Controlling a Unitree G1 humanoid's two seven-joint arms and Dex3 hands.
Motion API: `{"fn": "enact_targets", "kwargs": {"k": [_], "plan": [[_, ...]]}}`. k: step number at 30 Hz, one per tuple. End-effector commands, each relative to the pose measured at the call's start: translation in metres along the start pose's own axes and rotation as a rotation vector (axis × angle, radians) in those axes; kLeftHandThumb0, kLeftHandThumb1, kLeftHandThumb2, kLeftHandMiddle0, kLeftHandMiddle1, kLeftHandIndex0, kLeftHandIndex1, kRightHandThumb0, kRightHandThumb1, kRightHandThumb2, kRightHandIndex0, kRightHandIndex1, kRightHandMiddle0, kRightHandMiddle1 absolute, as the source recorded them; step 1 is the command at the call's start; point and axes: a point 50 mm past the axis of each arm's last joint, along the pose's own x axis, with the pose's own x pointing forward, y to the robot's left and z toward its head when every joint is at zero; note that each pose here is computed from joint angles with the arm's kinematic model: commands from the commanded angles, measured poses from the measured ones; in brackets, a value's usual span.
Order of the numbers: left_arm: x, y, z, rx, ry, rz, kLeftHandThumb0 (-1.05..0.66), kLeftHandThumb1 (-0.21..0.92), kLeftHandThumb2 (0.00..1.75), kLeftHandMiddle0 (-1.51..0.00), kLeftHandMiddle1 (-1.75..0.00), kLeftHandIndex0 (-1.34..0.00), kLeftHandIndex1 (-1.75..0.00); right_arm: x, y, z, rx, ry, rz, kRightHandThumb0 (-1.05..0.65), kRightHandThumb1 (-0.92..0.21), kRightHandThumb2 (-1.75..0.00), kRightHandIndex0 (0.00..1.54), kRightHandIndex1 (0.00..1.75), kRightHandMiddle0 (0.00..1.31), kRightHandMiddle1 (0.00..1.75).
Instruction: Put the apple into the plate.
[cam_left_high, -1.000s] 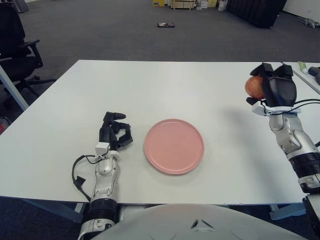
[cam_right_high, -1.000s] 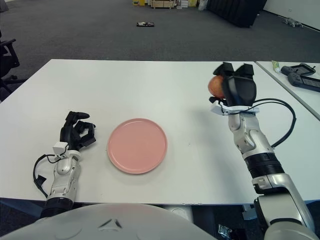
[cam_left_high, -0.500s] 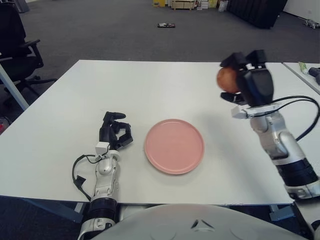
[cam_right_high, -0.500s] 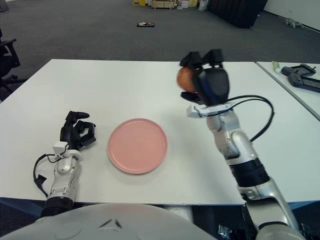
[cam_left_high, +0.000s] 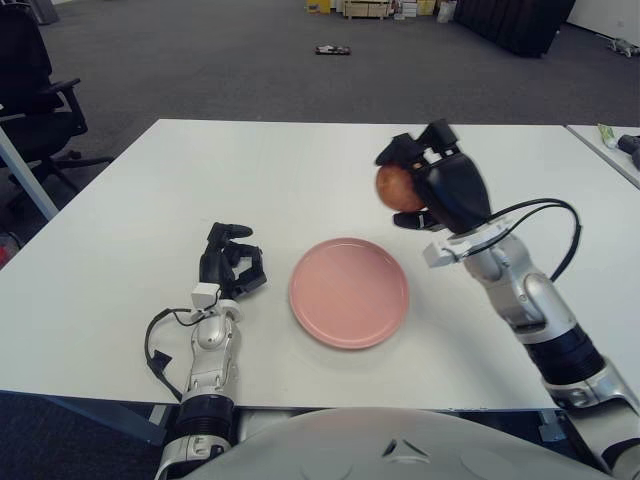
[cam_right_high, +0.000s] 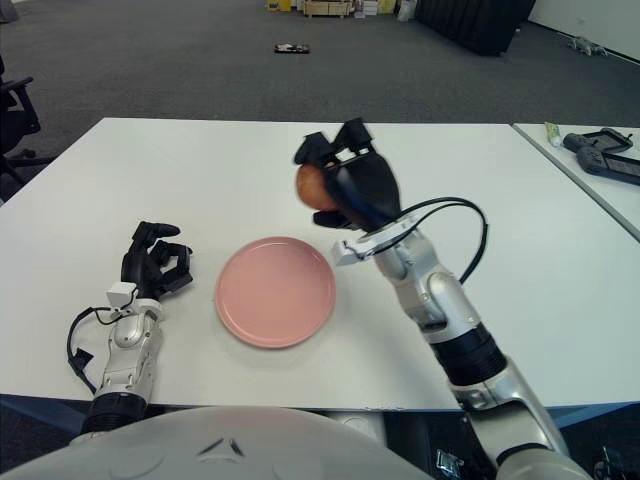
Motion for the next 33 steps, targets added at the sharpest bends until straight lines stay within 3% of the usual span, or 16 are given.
{"fn": "enact_targets", "kwargs": {"k": [1,9,15,25,33], "plan": [[0.002,-0.001,-0.002,0.002,0.019,-0.004,-0.01,0.41,1.17,-0.57,-1.59,-0.39,-1.75,0.003,0.007,0.008,0.026,-0.057,0.041,0.00,-0.03,-1.64,0.86,1.69,0.59,1.75],[0.002,-0.001,-0.002,-0.008,0.019,-0.006,-0.01,0.41,1.18,-0.57,-1.61,-0.37,-1.75,0.004,0.043,0.022,0.082,-0.197,0.156,0.00,-0.03,-1.64,0.86,1.69,0.59,1.75],[0.001,0.001,-0.002,-0.001,0.014,0.002,-0.01,0.40,1.19,-0.57,-1.62,-0.37,-1.75,-0.010,0.061,0.031,0.076,-0.292,0.260,0.00,-0.04,-1.63,0.84,1.70,0.58,1.75],[0.000,0.002,-0.001,0.001,0.007,0.013,-0.01,0.40,1.18,-0.58,-1.58,-0.40,-1.75,-0.023,0.066,0.033,-0.008,-0.369,0.336,0.00,-0.09,-1.58,0.80,1.72,0.54,1.75],[-0.001,0.001,-0.002,-0.012,0.011,0.009,-0.01,0.40,1.17,-0.58,-1.54,-0.42,-1.75,-0.032,0.073,0.033,-0.050,-0.371,0.374,0.00,-0.11,-1.56,0.79,1.73,0.52,1.75]]}}
